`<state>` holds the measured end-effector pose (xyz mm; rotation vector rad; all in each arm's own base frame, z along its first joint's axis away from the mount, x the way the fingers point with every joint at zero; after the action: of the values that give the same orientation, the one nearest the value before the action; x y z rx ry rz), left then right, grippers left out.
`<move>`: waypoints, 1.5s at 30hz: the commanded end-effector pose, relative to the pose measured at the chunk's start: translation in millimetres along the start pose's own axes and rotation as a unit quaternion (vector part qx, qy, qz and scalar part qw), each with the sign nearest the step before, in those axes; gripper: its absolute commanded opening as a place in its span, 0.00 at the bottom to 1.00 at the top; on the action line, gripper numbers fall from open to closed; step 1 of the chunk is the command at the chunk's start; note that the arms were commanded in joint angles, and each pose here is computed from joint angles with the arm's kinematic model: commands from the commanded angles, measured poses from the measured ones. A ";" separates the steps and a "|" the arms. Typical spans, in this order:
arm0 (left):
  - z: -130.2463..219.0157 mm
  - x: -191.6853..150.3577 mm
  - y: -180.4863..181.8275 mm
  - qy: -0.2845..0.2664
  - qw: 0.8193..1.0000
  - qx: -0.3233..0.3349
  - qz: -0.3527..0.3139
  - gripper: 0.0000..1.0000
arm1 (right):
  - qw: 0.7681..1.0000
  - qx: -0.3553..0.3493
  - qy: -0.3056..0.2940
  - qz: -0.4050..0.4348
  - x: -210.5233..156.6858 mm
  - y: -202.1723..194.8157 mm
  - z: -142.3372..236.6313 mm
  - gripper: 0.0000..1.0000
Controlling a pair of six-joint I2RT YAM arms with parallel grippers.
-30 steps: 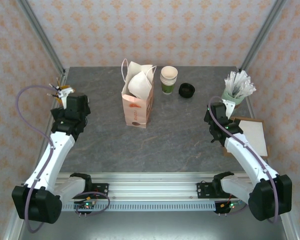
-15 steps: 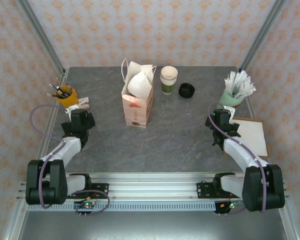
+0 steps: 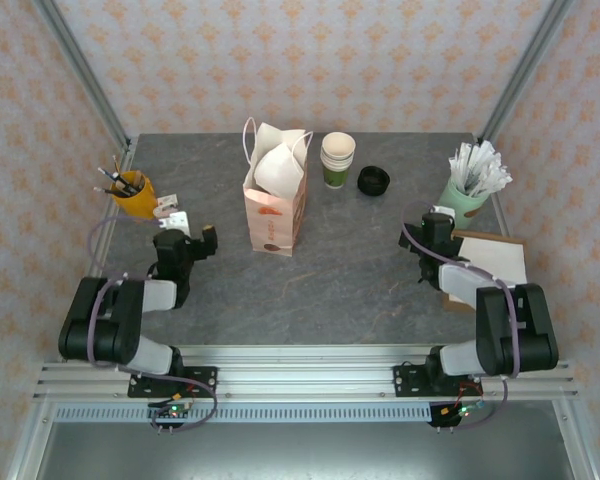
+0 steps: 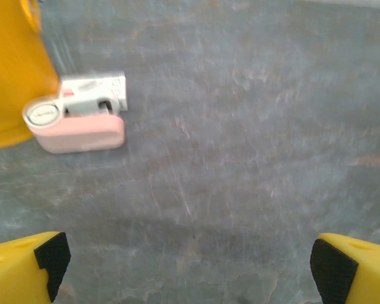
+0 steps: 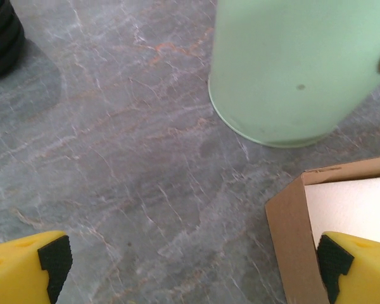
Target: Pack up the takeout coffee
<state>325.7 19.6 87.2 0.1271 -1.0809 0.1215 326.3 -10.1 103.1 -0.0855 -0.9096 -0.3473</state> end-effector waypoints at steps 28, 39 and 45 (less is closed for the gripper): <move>1.5 32.7 10.8 -0.056 0.991 0.118 -0.006 1.00 | 0.991 0.078 -0.110 -0.018 18.3 3.1 -17.1 0.99; 1.4 32.2 11.0 -0.055 0.991 0.119 -0.006 1.00 | 0.990 0.077 -0.113 -0.019 18.8 2.9 -16.6 0.99; 1.4 32.0 11.0 -0.055 0.991 0.119 -0.006 1.00 | 0.990 0.077 -0.113 -0.018 18.6 2.8 -16.4 0.99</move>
<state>333.9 28.6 103.3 0.3244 -1.1326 0.2134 344.8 -16.6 98.3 0.0218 -1.1252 -0.3177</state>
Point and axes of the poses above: each hand's point on the last joint's axis, 136 mm out from that joint toward the fingers, its own z axis back along the fingers, its own y axis along the line the jaws close on, x = y × z, the point moved 5 cm from there along z, back along the fingers, and after that the axes turned 5 degrees about -z, right-handed, at the moved point
